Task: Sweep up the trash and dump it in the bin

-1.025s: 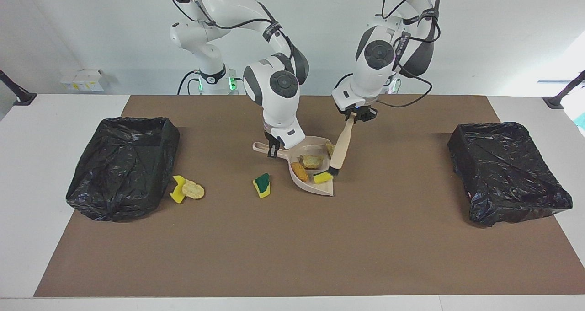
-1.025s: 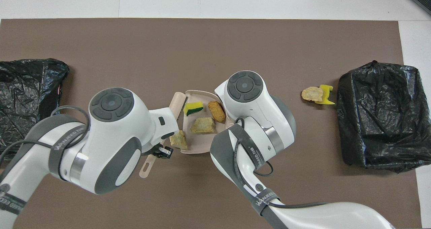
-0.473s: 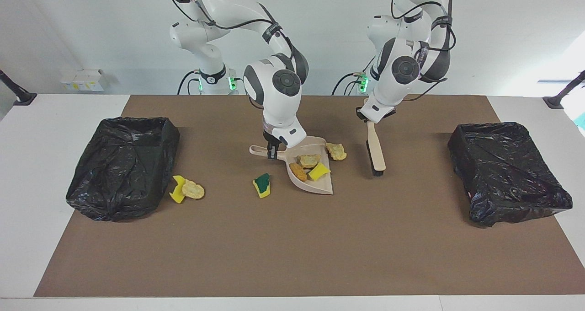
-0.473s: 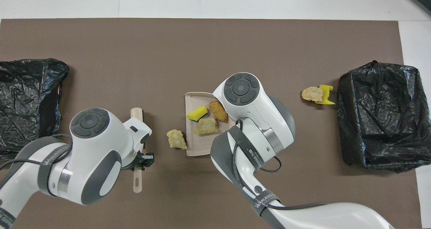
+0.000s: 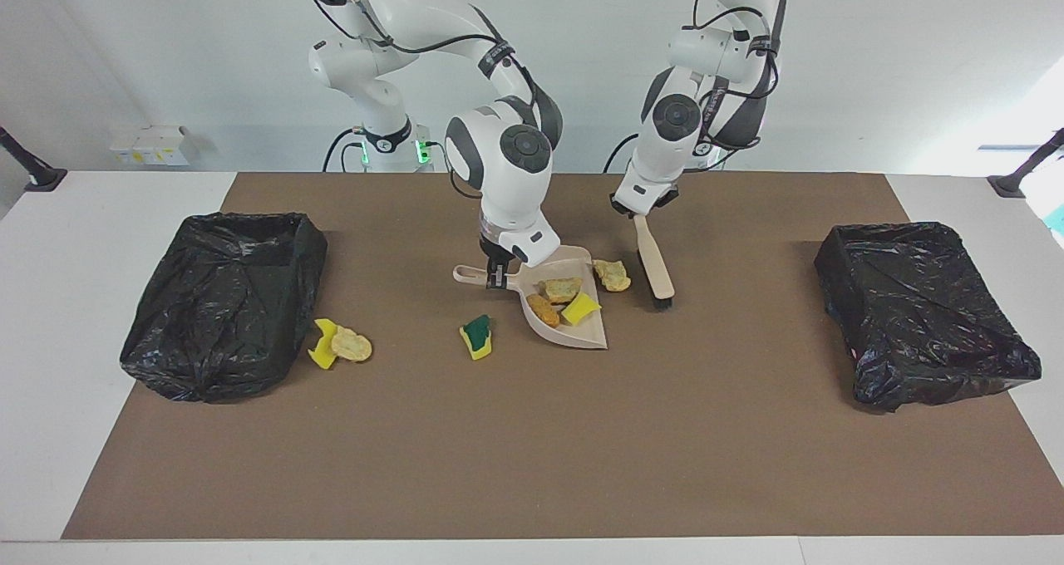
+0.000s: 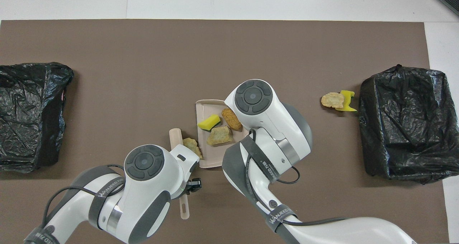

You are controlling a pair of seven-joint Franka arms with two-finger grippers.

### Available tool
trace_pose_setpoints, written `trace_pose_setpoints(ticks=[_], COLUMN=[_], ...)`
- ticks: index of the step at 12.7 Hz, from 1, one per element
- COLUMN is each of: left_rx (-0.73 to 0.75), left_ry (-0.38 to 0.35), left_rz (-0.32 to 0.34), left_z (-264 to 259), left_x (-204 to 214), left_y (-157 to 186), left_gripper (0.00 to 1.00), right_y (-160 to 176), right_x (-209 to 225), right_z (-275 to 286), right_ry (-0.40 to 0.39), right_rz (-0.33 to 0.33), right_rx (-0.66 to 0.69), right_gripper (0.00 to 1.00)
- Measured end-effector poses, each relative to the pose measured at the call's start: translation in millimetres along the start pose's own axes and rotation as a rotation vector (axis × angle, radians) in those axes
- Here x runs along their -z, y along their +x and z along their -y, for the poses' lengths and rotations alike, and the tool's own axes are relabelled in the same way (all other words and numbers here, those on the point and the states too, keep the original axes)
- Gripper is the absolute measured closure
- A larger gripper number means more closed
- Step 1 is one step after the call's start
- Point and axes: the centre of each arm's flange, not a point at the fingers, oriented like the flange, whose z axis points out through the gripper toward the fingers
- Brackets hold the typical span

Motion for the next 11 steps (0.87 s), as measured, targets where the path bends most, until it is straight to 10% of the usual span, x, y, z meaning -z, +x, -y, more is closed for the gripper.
trace_pose_setpoints(ticks=[11], left_rx=[0.052], left_ry=[-0.095], left_rz=[0.013], left_z=[-38], left_x=[30], left_y=[4], left_gripper=[0.74], right_y=[-13], right_x=[-8], right_z=[-5], right_ry=[0.073], right_rz=[-0.119], right_rx=[-0.069], right_gripper=[0.69])
